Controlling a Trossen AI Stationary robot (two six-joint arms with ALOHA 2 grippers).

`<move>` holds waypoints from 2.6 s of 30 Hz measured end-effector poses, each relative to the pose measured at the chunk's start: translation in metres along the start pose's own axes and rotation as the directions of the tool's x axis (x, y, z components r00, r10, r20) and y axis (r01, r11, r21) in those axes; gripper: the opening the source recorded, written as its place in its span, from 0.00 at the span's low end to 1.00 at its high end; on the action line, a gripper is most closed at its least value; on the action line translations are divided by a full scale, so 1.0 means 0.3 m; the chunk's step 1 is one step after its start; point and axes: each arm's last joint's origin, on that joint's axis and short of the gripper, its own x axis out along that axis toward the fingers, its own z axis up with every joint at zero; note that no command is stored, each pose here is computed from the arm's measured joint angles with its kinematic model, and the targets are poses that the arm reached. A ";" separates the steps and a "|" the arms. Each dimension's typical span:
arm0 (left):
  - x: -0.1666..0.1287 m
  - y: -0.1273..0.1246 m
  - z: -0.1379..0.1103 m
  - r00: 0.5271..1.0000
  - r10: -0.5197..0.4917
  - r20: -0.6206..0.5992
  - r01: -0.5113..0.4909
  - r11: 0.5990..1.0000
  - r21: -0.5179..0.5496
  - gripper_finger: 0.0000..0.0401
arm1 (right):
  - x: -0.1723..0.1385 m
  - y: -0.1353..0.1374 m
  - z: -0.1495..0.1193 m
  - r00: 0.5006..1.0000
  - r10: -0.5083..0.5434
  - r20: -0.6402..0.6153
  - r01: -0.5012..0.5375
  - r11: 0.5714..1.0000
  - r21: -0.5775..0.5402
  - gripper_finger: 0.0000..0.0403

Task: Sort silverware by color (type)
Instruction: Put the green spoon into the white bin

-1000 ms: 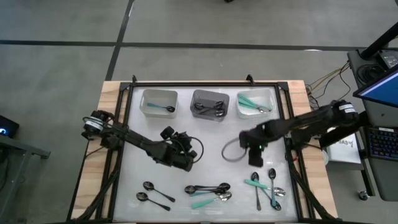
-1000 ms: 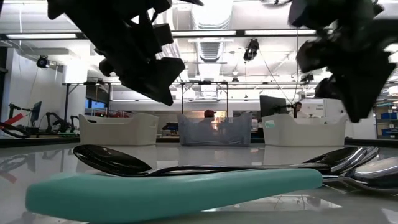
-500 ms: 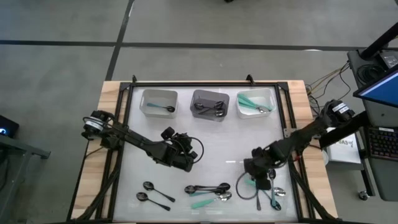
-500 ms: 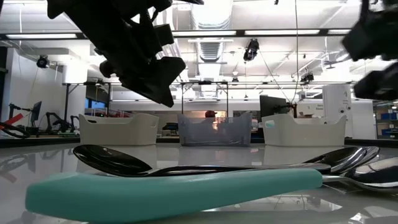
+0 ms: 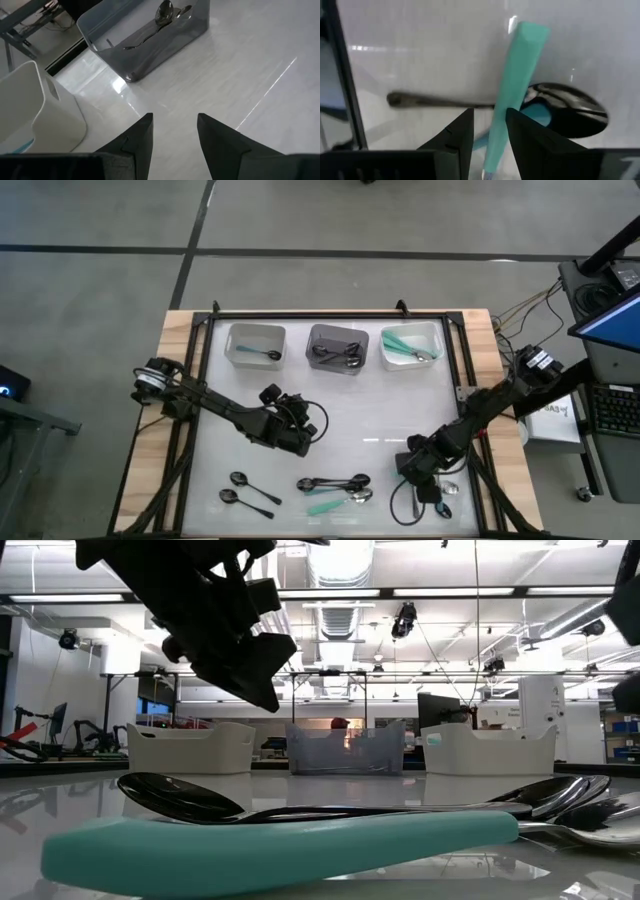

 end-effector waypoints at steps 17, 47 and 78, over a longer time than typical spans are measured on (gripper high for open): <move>0.000 0.000 0.000 1.000 -0.001 0.000 0.000 0.998 0.059 0.34 | 0.017 0.003 0.020 0.997 -0.030 0.077 0.028 0.999 0.030 0.27; 0.000 -0.001 0.001 1.000 -0.002 0.002 0.002 0.998 0.056 0.34 | 0.048 0.002 0.030 0.997 -0.057 0.056 0.056 0.998 0.019 0.09; 0.000 -0.001 0.001 1.000 -0.003 0.002 0.002 0.998 0.055 0.34 | -0.372 0.062 0.032 0.635 0.057 0.771 0.195 0.953 -0.231 0.09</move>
